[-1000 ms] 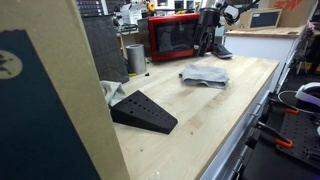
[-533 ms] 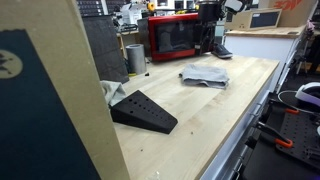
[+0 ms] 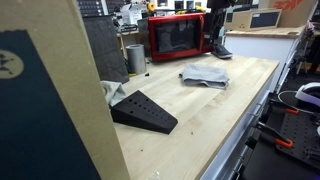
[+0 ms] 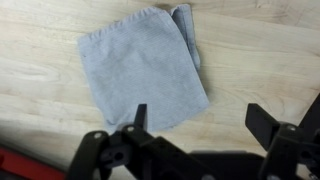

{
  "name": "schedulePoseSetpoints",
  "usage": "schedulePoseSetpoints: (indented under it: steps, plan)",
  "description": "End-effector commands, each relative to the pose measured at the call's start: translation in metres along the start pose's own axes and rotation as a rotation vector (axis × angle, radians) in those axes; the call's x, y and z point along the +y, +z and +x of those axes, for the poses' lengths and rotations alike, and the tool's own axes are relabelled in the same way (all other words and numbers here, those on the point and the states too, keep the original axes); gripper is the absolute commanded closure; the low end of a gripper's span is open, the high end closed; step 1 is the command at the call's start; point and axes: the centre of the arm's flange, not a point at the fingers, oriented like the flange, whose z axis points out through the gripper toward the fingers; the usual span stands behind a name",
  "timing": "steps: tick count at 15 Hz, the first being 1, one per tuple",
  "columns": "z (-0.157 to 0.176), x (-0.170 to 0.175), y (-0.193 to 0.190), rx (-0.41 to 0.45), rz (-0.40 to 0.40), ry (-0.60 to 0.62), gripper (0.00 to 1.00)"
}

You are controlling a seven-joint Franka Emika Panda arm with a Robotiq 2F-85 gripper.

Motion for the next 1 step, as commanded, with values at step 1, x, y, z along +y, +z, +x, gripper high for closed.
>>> schedulePoseSetpoints:
  steps: [1]
  plan:
    - [-0.0013,0.0049,-0.0034,0.006,0.004,0.003,0.00]
